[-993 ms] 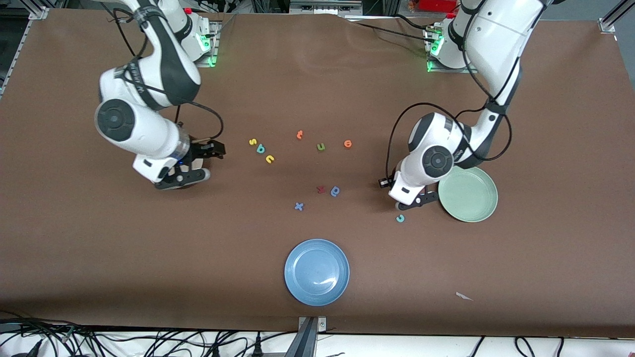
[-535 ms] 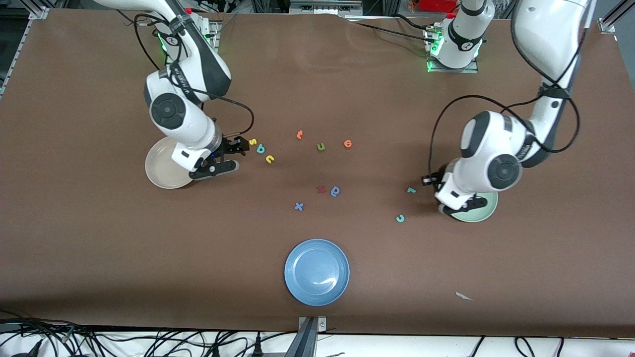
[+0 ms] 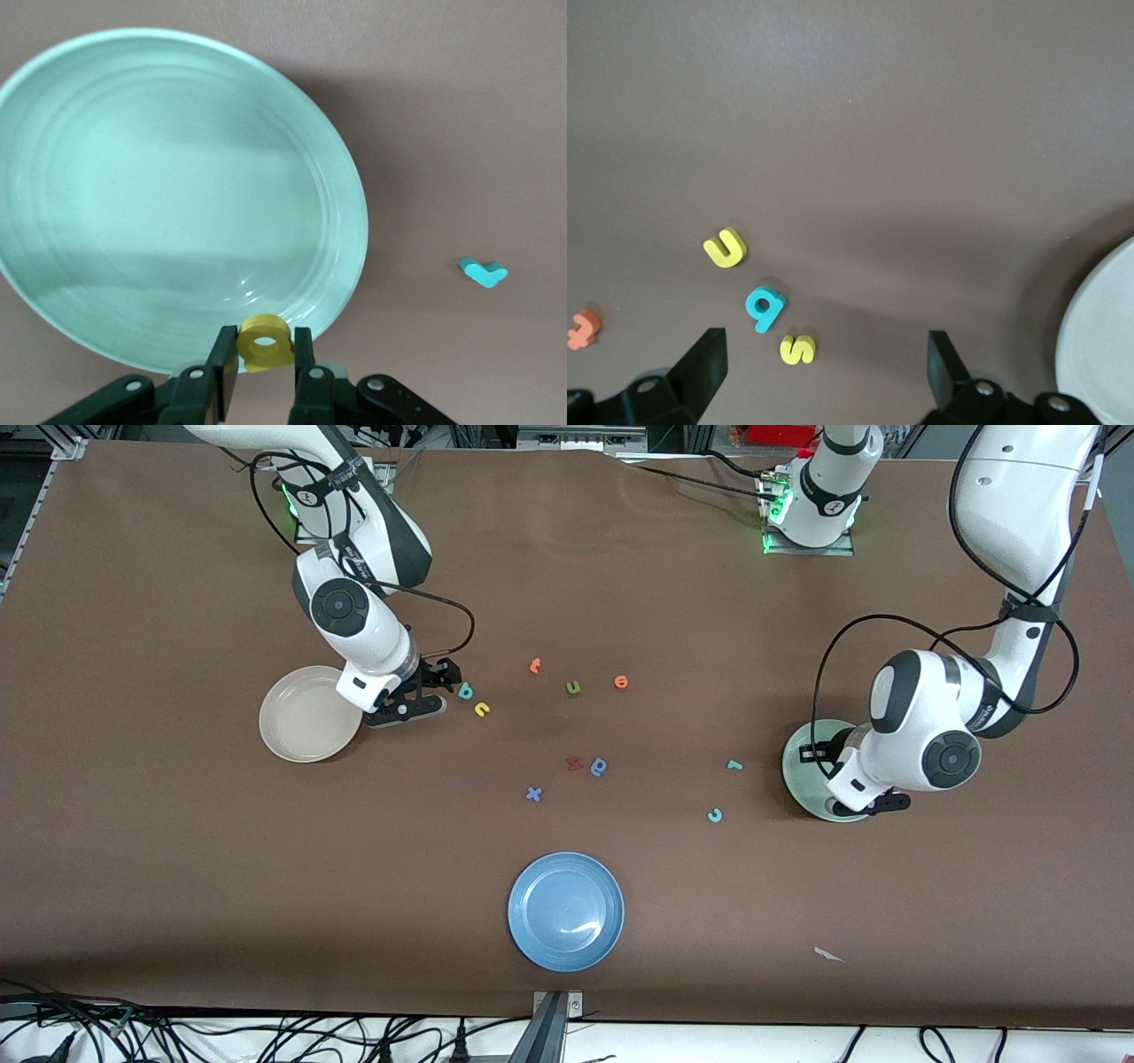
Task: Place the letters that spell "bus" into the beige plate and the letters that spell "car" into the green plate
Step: 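Move the left gripper to the teal L letter while the right gripper hovers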
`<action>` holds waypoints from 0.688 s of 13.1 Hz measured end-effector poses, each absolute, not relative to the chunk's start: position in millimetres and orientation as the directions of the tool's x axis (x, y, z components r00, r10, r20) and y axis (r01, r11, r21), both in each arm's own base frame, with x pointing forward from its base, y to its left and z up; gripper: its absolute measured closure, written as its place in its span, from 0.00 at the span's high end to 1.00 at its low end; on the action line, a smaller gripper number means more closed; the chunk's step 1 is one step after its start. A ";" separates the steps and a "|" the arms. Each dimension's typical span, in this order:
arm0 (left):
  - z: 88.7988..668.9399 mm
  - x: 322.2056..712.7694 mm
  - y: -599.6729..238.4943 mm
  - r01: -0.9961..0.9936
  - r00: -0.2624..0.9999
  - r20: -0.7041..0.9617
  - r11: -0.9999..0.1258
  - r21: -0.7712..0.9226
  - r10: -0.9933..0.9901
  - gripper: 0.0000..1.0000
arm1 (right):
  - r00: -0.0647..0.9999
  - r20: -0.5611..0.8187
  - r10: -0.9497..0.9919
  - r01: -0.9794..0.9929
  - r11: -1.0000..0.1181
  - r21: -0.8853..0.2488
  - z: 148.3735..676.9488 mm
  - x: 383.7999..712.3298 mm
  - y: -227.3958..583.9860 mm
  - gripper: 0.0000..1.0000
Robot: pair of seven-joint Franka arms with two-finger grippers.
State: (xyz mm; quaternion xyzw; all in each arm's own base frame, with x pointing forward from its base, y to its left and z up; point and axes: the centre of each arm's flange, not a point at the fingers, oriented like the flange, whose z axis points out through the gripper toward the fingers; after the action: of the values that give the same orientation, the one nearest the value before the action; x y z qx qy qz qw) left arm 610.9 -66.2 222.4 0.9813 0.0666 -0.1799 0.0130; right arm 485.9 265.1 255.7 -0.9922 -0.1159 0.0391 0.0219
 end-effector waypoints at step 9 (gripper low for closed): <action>248.8 630.6 -102.0 0.185 0.941 -0.292 -0.982 0.025 0.170 1.00 | 0.973 -0.046 0.228 0.224 -0.971 -0.084 192.4 436.7 266.6 1.00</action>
State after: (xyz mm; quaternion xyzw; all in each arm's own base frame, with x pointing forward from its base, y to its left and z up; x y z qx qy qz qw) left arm 630.6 -102.0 248.8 0.9848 0.0902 -0.1458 0.0260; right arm 436.7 266.6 192.4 -0.9923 -0.1138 0.0275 0.0394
